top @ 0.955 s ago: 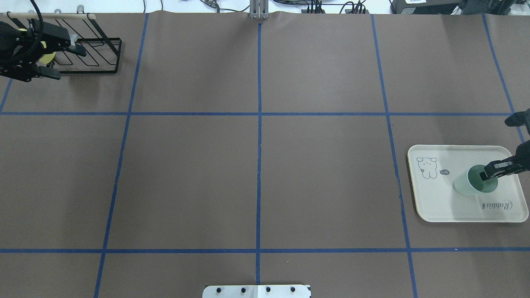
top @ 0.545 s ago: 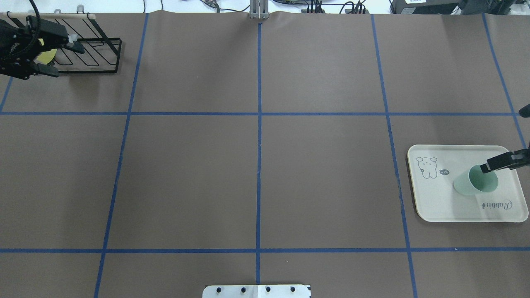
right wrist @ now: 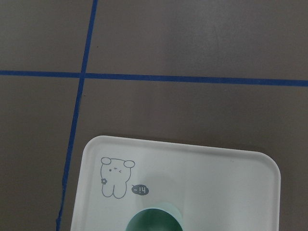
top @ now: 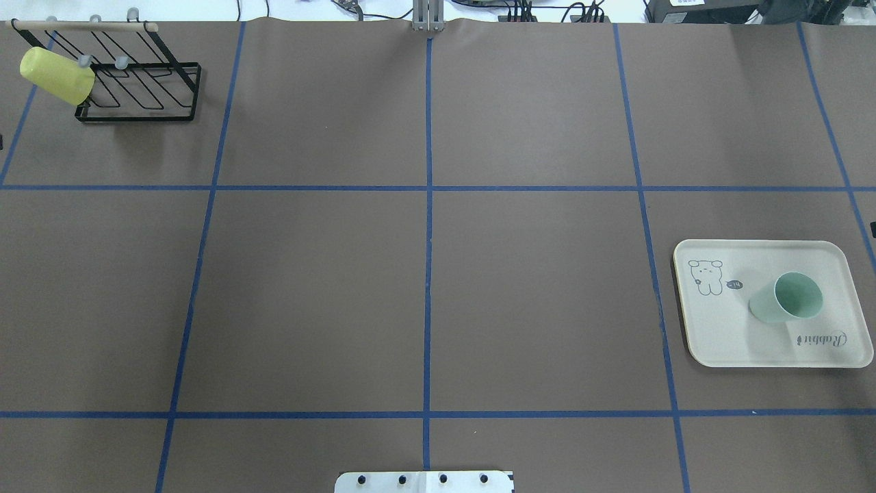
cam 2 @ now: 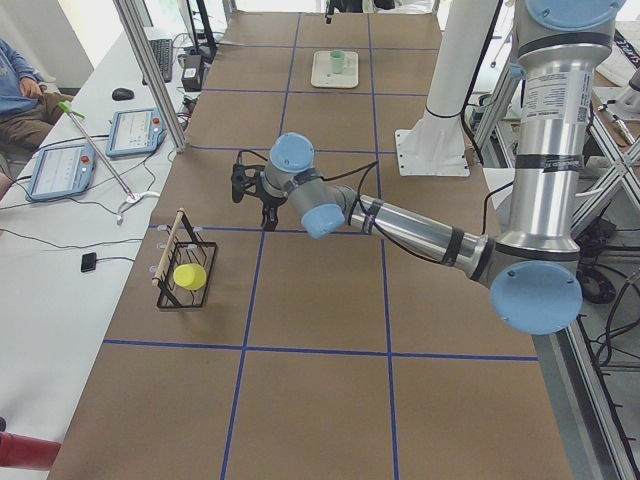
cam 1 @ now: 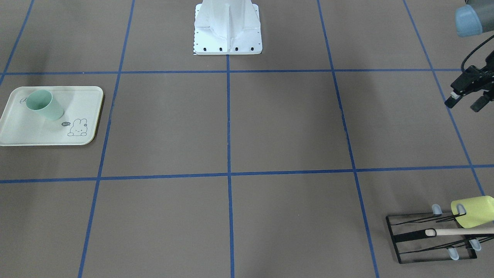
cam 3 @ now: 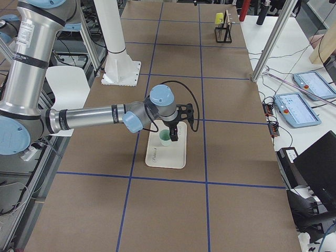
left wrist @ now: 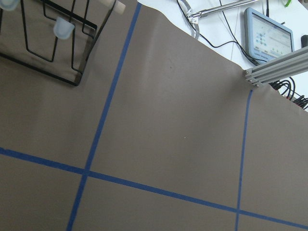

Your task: Left arm grabs green cup and hands to right arm on tray

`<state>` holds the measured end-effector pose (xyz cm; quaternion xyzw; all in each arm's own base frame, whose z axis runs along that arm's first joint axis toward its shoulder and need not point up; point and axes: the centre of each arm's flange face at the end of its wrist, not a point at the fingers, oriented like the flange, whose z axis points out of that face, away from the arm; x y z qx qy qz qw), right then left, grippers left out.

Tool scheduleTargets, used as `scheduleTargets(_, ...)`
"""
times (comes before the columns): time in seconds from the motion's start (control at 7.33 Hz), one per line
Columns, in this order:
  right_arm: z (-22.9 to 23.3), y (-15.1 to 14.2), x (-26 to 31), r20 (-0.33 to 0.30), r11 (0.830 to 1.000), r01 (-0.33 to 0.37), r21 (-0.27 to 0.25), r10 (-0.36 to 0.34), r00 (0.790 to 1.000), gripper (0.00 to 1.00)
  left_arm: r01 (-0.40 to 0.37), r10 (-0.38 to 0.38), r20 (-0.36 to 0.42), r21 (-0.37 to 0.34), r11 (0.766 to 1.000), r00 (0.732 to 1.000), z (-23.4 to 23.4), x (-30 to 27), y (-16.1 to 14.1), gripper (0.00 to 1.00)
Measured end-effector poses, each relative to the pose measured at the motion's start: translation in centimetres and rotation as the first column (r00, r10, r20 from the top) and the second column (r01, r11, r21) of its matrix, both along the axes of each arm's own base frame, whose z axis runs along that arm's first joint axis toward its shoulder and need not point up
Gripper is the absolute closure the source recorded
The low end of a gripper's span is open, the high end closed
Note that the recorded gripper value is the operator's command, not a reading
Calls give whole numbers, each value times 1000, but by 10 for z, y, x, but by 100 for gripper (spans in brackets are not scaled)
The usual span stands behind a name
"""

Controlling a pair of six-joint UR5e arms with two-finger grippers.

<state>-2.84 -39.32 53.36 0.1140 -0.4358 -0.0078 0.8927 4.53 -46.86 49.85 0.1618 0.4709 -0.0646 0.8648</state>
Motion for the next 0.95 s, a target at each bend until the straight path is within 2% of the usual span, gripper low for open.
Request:
scheduleTargets(0.14, 14, -4, 21, -45, 1000, 28, 15, -27, 999, 0, -42, 42, 73, -2, 999, 996, 27, -18, 9, 0)
scheduleTargets(0.41, 20, -20, 60, -109, 996, 83, 19, -80, 991, 0, -156, 165, 176, -63, 986, 970, 66, -41, 20, 0)
scheduleTargets(0.68, 14, -33, 70, -144, 994, 112, 18, -108, 984, 0, -267, 281, 202, -91, 959, 938, 87, -54, 43, 0)
scheduleTargets(0.95, 9, -42, 64, -152, 991, 133, -2, -131, 980, 0, -293, 306, 192, -95, 951, 933, 91, -57, 52, 0)
